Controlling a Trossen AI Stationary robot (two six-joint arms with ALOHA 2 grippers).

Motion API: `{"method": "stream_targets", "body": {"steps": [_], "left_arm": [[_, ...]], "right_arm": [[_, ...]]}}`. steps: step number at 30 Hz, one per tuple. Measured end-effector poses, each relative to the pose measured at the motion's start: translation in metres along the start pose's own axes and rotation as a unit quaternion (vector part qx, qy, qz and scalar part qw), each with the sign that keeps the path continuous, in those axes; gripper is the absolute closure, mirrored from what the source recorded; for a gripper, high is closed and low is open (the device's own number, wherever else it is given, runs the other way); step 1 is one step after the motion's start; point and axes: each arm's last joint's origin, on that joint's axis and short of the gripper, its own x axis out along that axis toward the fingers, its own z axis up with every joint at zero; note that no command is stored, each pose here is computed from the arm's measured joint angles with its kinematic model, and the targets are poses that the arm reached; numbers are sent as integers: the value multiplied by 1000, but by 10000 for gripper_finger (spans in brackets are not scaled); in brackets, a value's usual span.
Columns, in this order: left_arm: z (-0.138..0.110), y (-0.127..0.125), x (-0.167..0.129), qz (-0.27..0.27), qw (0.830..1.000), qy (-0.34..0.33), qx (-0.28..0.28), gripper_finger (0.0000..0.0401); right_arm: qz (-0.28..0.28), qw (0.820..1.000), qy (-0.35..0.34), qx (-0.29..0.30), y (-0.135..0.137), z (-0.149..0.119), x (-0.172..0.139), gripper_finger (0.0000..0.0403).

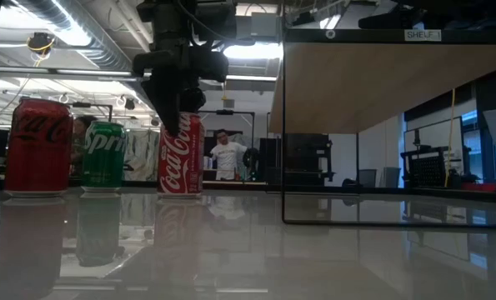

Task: Place canned beverage on shelf
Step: Put the red white soda can on the shelf aligned with the other red white soda can

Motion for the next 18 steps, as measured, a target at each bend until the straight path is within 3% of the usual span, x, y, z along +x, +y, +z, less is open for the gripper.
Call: {"method": "stream_targets", "body": {"steps": [13,18], "left_arm": [[0,1,0,18,1000,4,-1,53],[-1,4,-1,140,988,17,-66,24]], "right_arm": [[0,1000,0,0,0,0,0,17],[0,1000,0,0,0,0,0,17]]}}
